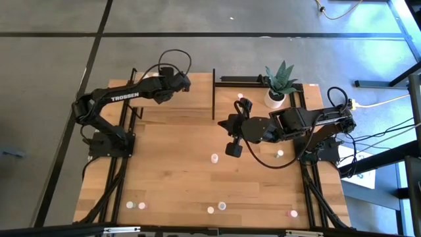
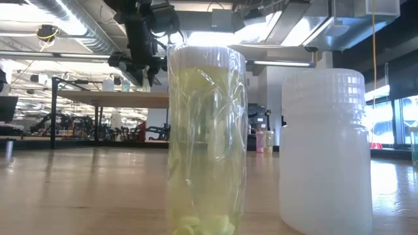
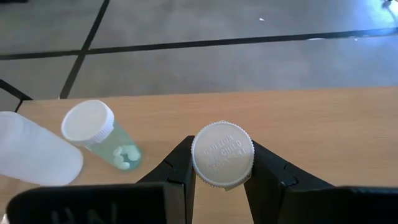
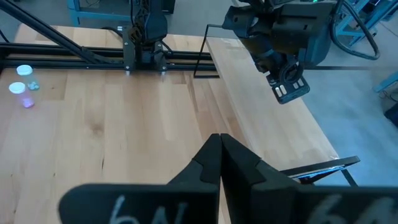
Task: Pick and place medicine bottles onto shelf by color
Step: Put the middle yellow pill bottle on the shelf
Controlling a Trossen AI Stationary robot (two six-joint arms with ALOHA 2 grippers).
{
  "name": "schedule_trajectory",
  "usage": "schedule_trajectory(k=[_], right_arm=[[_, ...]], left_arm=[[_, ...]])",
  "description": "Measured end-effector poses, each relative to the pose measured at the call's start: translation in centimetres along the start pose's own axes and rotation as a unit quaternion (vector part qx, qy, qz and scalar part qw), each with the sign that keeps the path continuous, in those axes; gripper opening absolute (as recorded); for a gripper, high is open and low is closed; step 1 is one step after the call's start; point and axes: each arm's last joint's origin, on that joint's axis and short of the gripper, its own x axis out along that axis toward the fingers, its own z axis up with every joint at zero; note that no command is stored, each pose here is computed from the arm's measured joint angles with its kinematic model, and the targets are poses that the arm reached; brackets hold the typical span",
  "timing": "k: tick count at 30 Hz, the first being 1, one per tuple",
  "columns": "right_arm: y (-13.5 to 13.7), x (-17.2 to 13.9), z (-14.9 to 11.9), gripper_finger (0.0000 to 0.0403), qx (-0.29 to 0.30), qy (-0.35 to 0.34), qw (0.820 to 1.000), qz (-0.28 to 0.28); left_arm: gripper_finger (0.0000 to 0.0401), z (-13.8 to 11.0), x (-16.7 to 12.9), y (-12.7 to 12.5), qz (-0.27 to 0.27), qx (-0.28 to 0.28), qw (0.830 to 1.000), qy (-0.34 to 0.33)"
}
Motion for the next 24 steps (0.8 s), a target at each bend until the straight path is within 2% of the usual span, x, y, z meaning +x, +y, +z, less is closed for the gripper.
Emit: schedule_trajectory(k=[15, 24], right_arm=[[0.0, 0.0, 0.0, 0.0008, 0.0, 0.0, 1.0, 0.0], [0.01, 0.01, 0.0, 0.0008, 0.0, 0.0, 1.0, 0.0]], left_arm=[[0.0091, 0.13, 0.24, 0.13, 0.0, -0.003, 1.0, 0.005], [0.0107, 0.17, 0.31, 0.17, 0.0, -0.004, 1.0, 0.008]])
